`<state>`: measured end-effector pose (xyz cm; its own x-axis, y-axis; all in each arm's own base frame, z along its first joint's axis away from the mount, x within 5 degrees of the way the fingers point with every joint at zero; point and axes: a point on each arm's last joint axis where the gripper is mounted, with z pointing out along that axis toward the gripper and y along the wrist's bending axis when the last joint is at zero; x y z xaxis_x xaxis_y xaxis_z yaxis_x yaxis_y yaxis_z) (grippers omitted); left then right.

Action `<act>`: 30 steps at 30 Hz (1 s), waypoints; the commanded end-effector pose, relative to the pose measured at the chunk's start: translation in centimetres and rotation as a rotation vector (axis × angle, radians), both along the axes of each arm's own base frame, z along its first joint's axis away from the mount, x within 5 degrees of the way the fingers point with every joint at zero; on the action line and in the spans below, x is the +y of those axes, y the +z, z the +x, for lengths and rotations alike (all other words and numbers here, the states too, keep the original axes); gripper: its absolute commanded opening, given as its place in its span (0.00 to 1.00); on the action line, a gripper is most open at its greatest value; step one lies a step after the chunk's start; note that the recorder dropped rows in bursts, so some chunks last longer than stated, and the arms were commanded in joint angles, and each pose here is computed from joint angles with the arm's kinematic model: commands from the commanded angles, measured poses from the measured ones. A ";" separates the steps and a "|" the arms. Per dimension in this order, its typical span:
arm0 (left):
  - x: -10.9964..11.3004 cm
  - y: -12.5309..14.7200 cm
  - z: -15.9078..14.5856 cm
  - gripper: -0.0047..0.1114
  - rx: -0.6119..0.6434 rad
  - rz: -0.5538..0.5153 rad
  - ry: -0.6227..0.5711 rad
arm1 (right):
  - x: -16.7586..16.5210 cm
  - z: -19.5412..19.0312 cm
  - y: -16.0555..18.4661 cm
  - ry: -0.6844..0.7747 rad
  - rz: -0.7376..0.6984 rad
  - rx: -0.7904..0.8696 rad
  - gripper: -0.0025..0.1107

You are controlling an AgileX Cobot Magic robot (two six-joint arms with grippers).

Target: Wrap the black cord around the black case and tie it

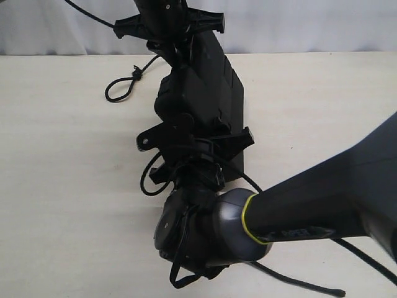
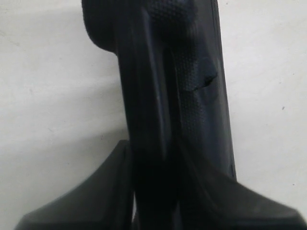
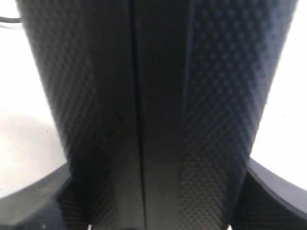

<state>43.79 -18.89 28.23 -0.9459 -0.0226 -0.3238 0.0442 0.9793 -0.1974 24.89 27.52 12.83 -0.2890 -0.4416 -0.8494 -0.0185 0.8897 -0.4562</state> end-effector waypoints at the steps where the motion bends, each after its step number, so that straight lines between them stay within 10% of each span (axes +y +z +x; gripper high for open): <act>1: 0.6 1.6 0.0 0.04 -0.077 0.046 -0.036 | -0.4 0.4 0.3 -0.031 0.008 -0.016 0.06; 9: 0.6 1.6 0.0 0.06 -0.120 0.145 -0.187 | -0.4 0.4 0.3 -0.029 0.006 -0.014 0.06; 19: 0.1 1.8 -0.2 0.49 -0.148 0.192 -0.285 | -0.4 0.4 0.3 -0.027 0.008 -0.010 0.06; 30: 1.3 7.0 -1.7 0.49 -0.287 0.237 -0.291 | -0.4 0.4 0.4 -0.033 0.011 -0.020 0.06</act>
